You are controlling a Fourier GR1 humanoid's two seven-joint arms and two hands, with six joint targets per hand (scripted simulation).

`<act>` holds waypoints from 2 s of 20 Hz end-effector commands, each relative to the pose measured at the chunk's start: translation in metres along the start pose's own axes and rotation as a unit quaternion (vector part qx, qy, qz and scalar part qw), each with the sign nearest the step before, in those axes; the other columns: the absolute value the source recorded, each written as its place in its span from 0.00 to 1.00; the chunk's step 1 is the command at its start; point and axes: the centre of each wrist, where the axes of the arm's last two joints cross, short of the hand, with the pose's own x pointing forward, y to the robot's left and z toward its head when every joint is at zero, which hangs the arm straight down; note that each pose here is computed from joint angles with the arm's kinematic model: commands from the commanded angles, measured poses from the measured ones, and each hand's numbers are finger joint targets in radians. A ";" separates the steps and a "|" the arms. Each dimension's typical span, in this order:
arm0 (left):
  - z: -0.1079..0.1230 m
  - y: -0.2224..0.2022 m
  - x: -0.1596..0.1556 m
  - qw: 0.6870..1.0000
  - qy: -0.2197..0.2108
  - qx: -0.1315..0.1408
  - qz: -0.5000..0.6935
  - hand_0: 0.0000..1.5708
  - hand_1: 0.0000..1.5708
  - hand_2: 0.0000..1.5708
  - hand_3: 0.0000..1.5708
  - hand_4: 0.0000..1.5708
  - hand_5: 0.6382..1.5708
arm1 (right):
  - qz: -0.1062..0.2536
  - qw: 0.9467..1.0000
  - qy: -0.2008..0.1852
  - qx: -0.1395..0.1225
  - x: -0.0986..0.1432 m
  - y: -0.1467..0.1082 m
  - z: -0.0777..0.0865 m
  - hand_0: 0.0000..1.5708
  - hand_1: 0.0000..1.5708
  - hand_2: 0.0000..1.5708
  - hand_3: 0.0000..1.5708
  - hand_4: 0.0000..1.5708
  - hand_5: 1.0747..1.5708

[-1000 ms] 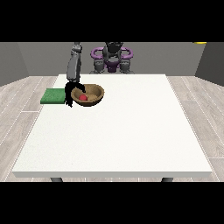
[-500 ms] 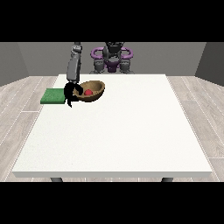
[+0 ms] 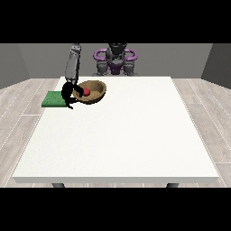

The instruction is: Pick the cup and pour the ball into the bowl, then pick the bowl and place it on the pad

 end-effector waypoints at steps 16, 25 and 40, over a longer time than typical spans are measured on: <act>0.051 0.062 -0.039 0.996 0.040 0.073 -0.012 0.00 0.00 0.00 0.00 0.77 0.97 | 0.139 0.988 0.058 -0.041 0.137 -0.138 -0.042 1.00 1.00 1.00 0.34 0.70 0.99; 0.073 0.079 -0.062 0.995 0.035 0.087 -0.039 0.00 0.00 0.00 0.00 0.77 0.98 | 0.093 0.993 0.074 -0.014 0.108 -0.086 -0.046 1.00 1.00 1.00 0.31 0.68 0.99; 0.057 0.087 -0.015 0.996 -0.010 0.085 -0.036 0.00 0.00 0.00 0.00 0.76 0.99 | 0.064 0.992 0.054 -0.096 0.113 -0.113 -0.051 1.00 1.00 1.00 0.69 0.00 0.96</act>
